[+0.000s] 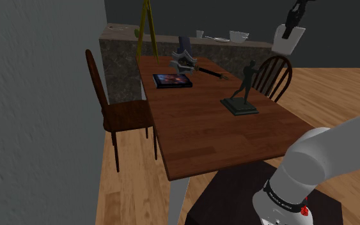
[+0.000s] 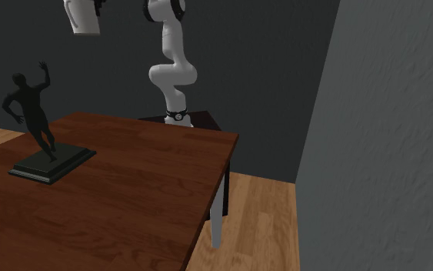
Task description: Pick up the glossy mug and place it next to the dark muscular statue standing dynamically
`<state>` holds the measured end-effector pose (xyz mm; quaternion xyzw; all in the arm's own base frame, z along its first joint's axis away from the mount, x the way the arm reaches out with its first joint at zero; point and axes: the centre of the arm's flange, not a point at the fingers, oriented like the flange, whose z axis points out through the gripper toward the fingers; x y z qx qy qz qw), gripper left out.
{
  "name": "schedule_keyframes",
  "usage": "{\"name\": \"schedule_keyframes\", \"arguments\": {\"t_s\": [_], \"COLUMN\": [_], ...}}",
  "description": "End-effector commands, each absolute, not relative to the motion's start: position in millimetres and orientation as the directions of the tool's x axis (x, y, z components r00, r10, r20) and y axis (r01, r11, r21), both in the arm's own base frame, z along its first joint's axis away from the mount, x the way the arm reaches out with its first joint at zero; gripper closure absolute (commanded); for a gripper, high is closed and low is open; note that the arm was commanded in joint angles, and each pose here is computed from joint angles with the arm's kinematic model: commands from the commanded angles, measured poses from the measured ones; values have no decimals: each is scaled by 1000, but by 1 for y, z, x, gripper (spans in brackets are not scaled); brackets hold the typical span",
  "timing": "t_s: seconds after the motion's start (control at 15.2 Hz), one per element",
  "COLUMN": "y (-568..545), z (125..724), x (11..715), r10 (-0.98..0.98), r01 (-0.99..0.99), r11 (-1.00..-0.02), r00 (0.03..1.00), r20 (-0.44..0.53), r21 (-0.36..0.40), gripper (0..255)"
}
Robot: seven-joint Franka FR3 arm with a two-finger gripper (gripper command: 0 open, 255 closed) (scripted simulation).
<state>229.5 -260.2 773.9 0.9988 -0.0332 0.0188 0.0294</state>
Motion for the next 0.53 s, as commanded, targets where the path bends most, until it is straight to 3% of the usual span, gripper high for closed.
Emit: {"name": "schedule_keyframes", "arguments": {"t_s": [0.0, 0.46], "y": [-278, -300], "z": [772, 746], "x": [213, 194], "r10": [-63, -63], "r01": [-66, -66], "r11": [-996, -996], "r00": [997, 997], "r20": [39, 39], "r21": [58, 58], "gripper": [255, 255]}}
